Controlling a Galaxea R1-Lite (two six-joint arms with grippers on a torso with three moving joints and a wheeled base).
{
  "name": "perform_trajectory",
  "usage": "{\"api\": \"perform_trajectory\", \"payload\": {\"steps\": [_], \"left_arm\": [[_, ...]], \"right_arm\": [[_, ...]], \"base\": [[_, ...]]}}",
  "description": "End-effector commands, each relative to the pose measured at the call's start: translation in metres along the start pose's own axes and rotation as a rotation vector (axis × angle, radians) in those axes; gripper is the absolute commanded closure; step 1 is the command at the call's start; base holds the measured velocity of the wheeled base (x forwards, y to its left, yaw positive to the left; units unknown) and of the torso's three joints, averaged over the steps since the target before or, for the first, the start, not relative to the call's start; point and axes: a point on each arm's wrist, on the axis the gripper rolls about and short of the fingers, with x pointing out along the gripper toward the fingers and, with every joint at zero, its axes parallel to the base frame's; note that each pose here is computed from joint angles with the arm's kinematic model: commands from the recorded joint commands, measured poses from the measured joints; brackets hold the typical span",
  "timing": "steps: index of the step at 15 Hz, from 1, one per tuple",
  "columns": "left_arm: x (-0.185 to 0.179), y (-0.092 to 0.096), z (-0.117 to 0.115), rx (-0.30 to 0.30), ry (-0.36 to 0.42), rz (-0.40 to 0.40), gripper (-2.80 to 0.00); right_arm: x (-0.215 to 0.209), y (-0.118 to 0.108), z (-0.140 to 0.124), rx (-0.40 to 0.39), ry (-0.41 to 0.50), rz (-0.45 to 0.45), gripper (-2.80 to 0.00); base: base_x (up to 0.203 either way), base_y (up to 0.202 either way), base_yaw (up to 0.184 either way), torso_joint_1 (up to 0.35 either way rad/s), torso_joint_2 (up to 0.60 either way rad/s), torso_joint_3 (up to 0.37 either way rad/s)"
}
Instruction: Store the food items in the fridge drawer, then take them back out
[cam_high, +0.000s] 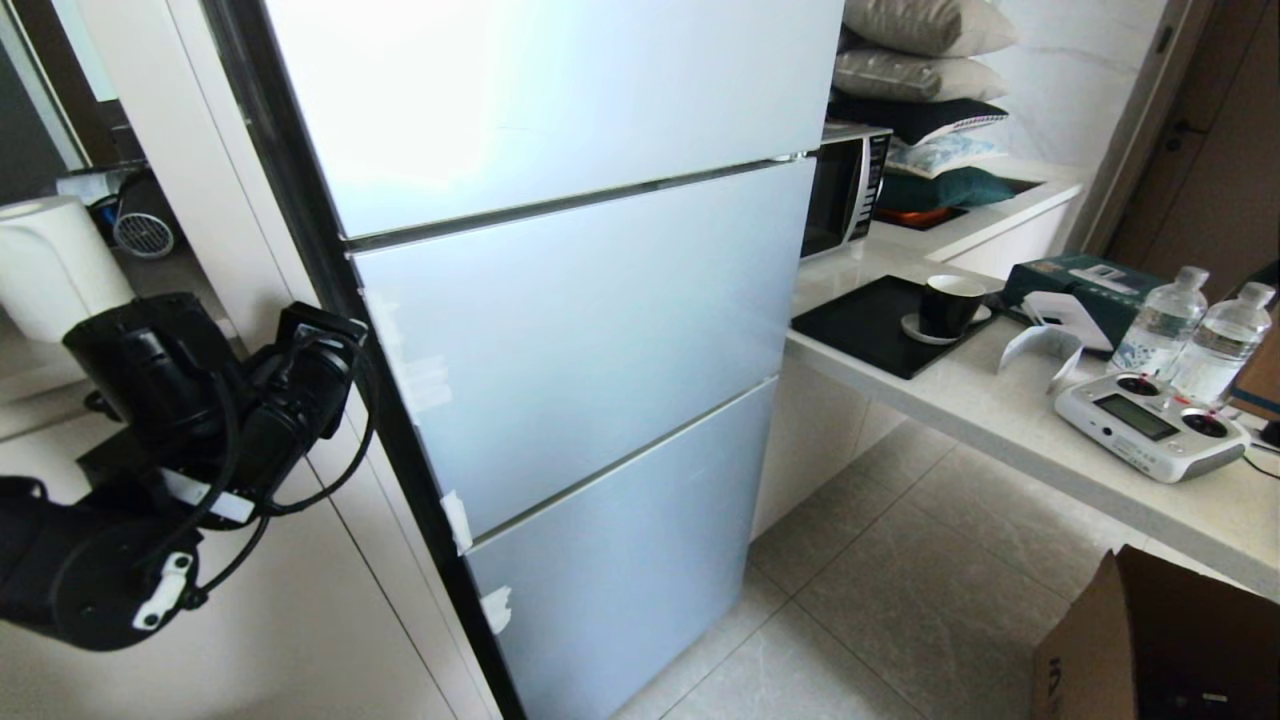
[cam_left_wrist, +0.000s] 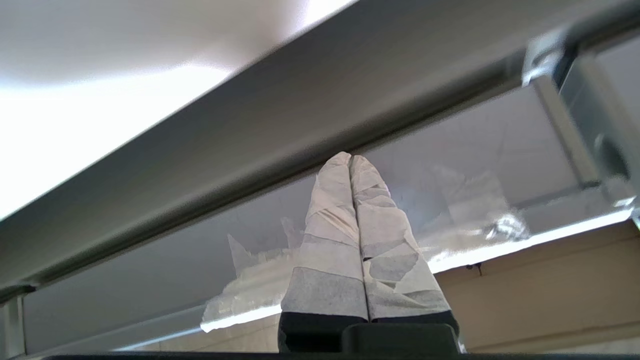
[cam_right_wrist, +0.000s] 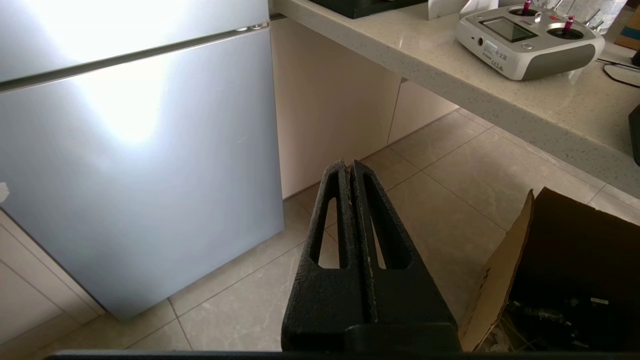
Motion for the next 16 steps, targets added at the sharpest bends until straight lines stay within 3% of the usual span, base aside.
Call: {"api": "perform_trajectory", "payload": {"steps": [1, 6, 16], "left_arm": [[0.001, 0.001, 0.000, -0.005, -0.005, 0.000, 0.00], [-0.002, -0.004, 0.000, -0.010, 0.011, -0.025, 0.00], [-0.017, -0.024, -0.024, -0.014, 0.102, -0.092, 0.00]], "right_arm": [[0.000, 0.000, 0.000, -0.001, -0.001, 0.001, 0.00], [0.000, 0.000, 0.000, -0.001, -0.001, 0.001, 0.00], [0.000, 0.000, 0.000, -0.001, 0.000, 0.001, 0.00]], "base": [[0.000, 0.000, 0.000, 0.000, 0.00, 0.000], [0.000, 0.000, 0.000, 0.000, 0.00, 0.000], [0.000, 0.000, 0.000, 0.000, 0.00, 0.000]]}}
